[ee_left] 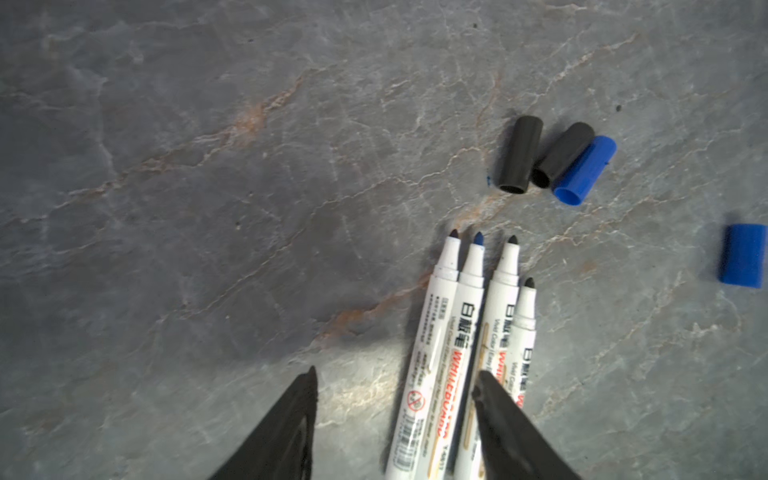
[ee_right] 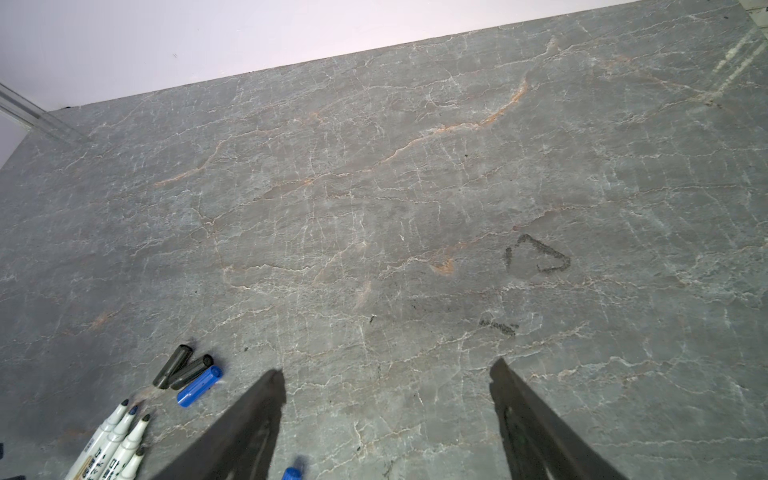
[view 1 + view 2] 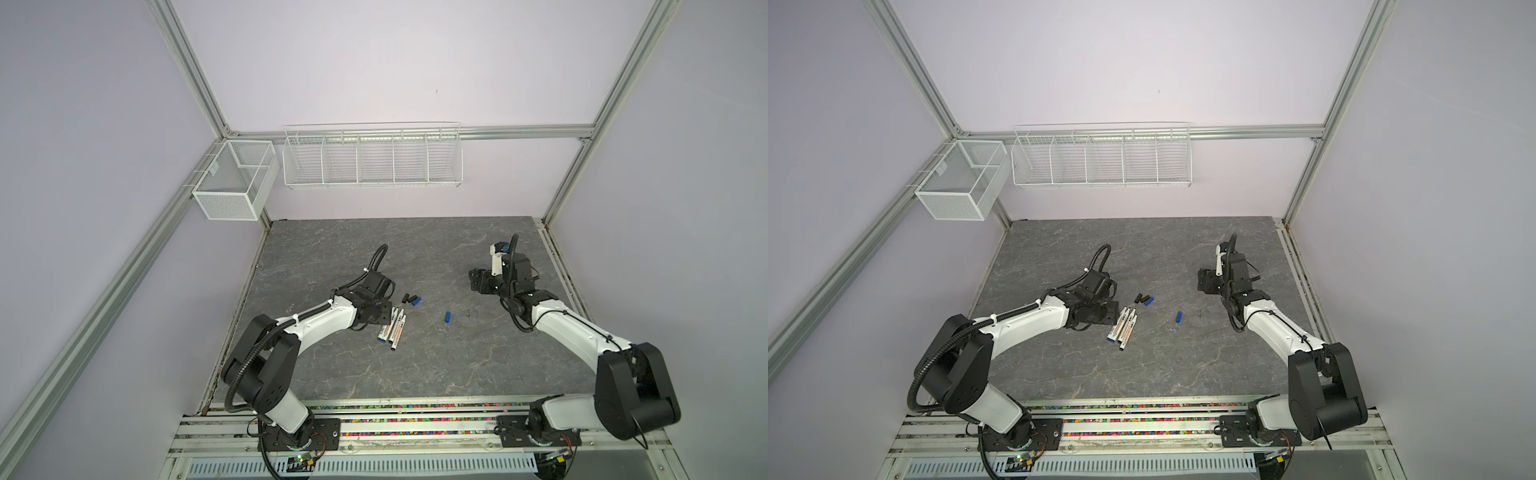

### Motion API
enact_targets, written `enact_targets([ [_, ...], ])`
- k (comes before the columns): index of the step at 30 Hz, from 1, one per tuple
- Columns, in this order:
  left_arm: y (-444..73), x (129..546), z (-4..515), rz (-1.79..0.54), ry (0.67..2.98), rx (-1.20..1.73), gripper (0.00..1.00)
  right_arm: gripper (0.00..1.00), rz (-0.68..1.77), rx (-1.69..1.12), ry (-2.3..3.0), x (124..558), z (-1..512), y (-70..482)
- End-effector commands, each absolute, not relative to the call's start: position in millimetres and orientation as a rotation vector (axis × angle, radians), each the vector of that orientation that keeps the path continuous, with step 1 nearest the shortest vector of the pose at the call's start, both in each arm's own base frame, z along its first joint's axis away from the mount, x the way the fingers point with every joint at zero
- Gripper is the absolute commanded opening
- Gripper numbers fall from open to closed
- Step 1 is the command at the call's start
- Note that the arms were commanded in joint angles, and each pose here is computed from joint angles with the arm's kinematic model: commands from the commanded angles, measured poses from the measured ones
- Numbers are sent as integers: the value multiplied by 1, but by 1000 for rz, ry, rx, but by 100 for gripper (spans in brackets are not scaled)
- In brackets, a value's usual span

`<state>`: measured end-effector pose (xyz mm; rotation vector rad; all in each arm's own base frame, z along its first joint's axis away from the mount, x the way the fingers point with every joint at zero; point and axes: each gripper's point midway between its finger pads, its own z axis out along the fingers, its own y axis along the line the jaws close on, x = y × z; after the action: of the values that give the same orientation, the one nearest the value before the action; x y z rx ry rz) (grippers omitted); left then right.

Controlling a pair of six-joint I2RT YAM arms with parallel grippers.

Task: Insert the pens into the pen caps
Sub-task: 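Grasp a blue-tipped white marker with the left gripper while the right arm advances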

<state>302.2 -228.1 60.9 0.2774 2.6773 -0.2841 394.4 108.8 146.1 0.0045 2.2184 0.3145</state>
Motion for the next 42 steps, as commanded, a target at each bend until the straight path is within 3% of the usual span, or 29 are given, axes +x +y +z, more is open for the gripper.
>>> enact_targets([
  [1, -229, 302, 57, -244, 2708, 258, 56, 82, 323, -16, 2202, 397, 155, 111],
  [5, -228, 307, 54, -223, 2703, 224, 50, 81, 318, -14, 2202, 397, 156, 110],
  [16, -228, 307, 40, -189, 2742, 226, 48, 81, 308, -19, 2198, 396, 158, 109],
  [21, -223, 305, 35, -148, 2756, 225, 40, 81, 309, -18, 2201, 396, 157, 109],
  [37, -196, 271, 7, -48, 2879, 209, 28, 81, 270, -11, 2191, 396, 160, 103],
  [42, -191, 269, 5, -37, 2876, 172, 10, 80, 262, -10, 2188, 395, 162, 102],
])
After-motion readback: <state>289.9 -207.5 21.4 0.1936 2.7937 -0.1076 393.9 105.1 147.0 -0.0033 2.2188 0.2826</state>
